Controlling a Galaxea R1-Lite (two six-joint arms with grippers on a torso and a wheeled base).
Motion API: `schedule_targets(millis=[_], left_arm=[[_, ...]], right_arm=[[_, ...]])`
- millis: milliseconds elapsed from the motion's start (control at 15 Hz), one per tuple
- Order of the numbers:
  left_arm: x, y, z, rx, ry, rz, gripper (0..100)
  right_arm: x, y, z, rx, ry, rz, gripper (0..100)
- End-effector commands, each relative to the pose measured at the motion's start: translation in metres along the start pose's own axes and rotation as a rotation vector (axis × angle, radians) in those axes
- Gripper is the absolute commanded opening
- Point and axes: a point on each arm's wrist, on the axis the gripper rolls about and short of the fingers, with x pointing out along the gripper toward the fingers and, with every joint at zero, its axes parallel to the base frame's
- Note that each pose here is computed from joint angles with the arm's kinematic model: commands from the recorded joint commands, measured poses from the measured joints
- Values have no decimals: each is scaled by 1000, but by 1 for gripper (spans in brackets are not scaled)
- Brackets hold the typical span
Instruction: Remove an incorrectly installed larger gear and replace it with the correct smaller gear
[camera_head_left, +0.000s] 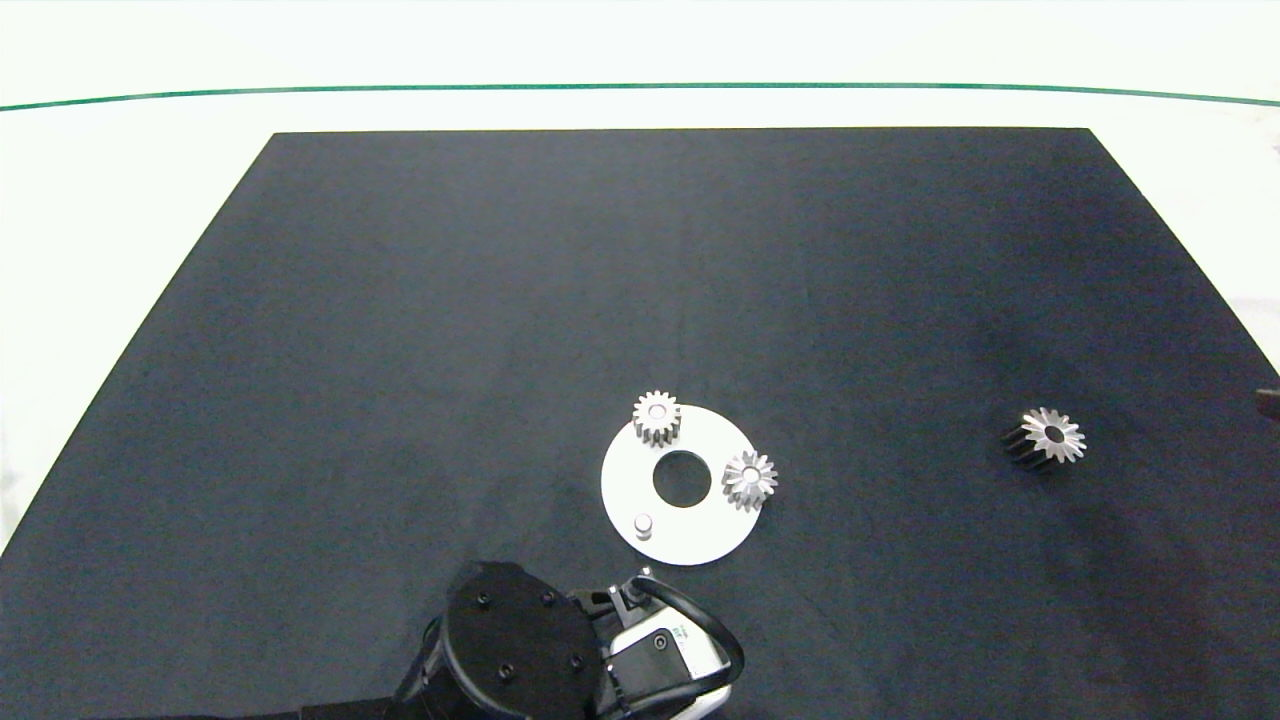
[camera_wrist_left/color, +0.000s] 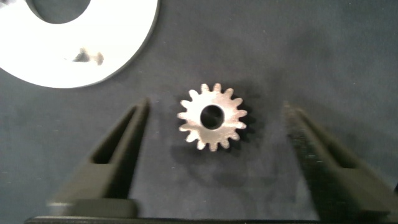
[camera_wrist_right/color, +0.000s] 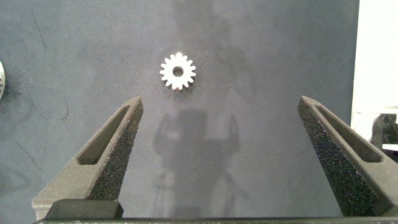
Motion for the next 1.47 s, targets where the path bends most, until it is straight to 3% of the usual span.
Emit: schedule_targets(millis=[67,267,533,1467], left_arm=[[6,-4,-1,-7,15,-9,100],[6,-4,-1,-27,20,-14,100],[9,-4,2,-54,22,-13,92],[15,-3,3,-59,26,-8,65]], right_arm=[[0,0,0,-1,2,0,100],[0,0,0,-1,2,0,100],[0,0,0,-1,4,0,100],[-2,-1,-1,2,-3,-6,100]])
